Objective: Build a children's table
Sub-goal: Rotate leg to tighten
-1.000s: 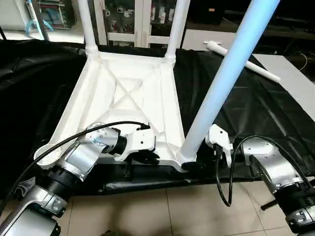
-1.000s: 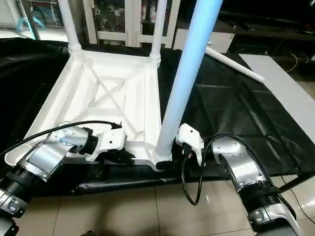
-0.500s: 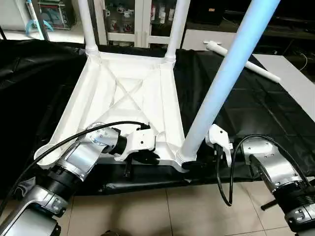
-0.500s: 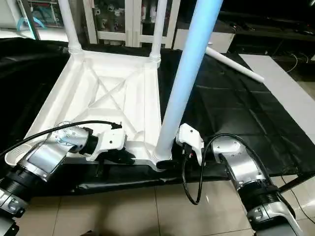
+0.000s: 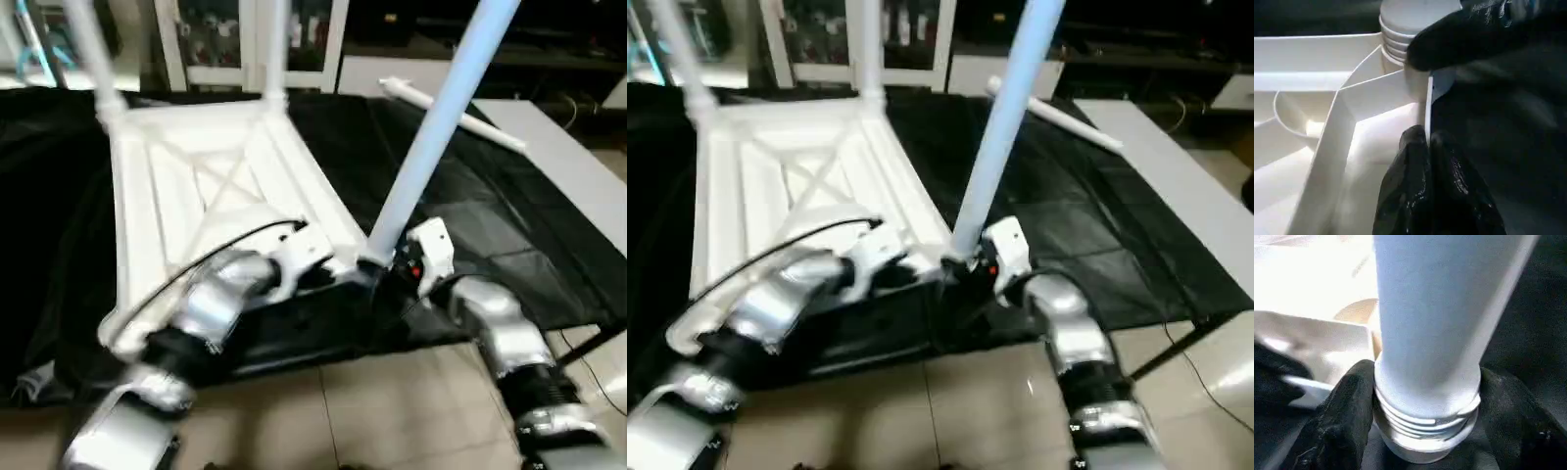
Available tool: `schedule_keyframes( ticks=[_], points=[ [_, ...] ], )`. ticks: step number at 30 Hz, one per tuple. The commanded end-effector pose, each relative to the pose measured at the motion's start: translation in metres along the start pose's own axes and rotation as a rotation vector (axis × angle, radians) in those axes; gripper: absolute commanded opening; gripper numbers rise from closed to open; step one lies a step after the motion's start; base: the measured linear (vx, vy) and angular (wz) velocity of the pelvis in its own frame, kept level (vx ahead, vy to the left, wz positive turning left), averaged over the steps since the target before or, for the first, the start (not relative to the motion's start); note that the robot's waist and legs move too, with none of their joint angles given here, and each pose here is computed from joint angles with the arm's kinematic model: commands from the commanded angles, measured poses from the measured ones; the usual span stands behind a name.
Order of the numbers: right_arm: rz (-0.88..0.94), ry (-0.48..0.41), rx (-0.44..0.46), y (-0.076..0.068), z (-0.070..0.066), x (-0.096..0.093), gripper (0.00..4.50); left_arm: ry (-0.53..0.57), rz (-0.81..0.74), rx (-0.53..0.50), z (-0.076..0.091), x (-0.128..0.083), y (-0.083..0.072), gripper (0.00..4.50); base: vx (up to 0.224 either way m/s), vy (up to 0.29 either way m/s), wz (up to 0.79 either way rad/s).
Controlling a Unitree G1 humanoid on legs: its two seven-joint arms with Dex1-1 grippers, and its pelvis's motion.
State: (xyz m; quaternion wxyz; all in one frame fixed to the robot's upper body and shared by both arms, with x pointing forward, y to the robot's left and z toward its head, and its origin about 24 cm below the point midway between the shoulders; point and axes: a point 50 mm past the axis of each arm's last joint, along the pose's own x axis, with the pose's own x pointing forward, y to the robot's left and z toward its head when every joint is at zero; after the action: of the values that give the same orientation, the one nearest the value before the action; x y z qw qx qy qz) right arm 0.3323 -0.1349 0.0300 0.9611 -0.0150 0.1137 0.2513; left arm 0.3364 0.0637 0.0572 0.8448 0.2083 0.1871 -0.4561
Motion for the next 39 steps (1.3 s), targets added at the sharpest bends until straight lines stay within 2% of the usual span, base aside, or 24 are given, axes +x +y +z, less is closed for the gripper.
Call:
schedule_keyframes(
  ticks=[1, 4, 5, 9, 15, 17, 19, 21, 24, 25, 28, 36, 38, 39],
  points=[
    [0.034, -0.023, -0.051, 0.035, 0.005, 0.018, 2.72, 0.034, 0.162, -0.071, -0.011, 0.011, 0.001, 0.0, 0.0, 0.0, 0.0],
    [0.006, -0.059, -0.055, 0.062, 0.01, 0.032, 2.72, -0.005, 0.247, -0.067, -0.004, 0.019, 0.001, 0.0, 0.0, 0.0, 0.0],
    [0.01, -0.07, -0.051, 0.067, 0.011, 0.034, 2.72, -0.008, 0.256, -0.065, -0.003, 0.02, 0.001, 0.0, 0.0, 0.0, 0.0],
    [0.006, -0.087, -0.039, 0.071, 0.017, 0.037, 2.71, -0.006, 0.267, -0.054, -0.002, 0.02, 0.002, 0.0, 0.0, 0.0, 0.0],
    [0.011, -0.128, 0.012, 0.068, 0.024, 0.039, 2.71, 0.017, 0.27, -0.023, -0.008, 0.019, 0.005, 0.0, 0.0, 0.0, 0.0],
    [0.061, -0.169, 0.057, 0.064, 0.028, 0.034, 2.71, 0.021, 0.266, -0.007, -0.01, 0.018, 0.006, 0.0, 0.0, 0.0, 0.0],
    [0.045, -0.205, 0.076, 0.058, 0.031, 0.03, 3.27, 0.02, 0.262, 0.008, -0.011, 0.018, 0.006, 0.0, 0.0, 0.0, 0.0],
    [0.033, -0.219, 0.082, 0.054, 0.033, 0.029, 3.41, 0.018, 0.26, 0.014, -0.011, 0.018, 0.007, 0.0, 0.0, 0.0, 0.0],
    [-0.01, -0.249, 0.055, 0.044, 0.039, 0.022, 3.76, 0.011, 0.233, 0.059, -0.01, 0.017, 0.008, 0.0, -0.009, -0.001, -0.06],
    [-0.036, -0.257, 0.017, 0.038, 0.042, 0.017, 3.83, 0.004, 0.222, 0.076, -0.009, 0.017, 0.008, 0.0, 0.0, 0.0, 0.0],
    [-0.079, -0.275, -0.053, 0.027, 0.044, 0.003, 3.85, -0.002, 0.231, 0.092, -0.008, 0.017, 0.012, 0.0, 0.0, 0.0, 0.0],
    [-0.108, -0.28, -0.054, 0.022, 0.038, -0.022, 3.85, -0.032, 0.283, 0.088, -0.004, 0.018, 0.018, 0.0, 0.0, 0.0, 0.0],
    [-0.137, -0.28, -0.052, 0.02, 0.035, -0.033, 3.86, -0.057, 0.288, 0.024, -0.001, 0.018, 0.02, 0.55, 0.0, 0.0, 0.0],
    [-0.14, -0.28, -0.052, 0.02, 0.035, -0.034, 3.86, -0.059, 0.289, 0.018, -0.001, 0.018, 0.02, 0.55, 0.0, 0.0, 0.0]
  ],
)
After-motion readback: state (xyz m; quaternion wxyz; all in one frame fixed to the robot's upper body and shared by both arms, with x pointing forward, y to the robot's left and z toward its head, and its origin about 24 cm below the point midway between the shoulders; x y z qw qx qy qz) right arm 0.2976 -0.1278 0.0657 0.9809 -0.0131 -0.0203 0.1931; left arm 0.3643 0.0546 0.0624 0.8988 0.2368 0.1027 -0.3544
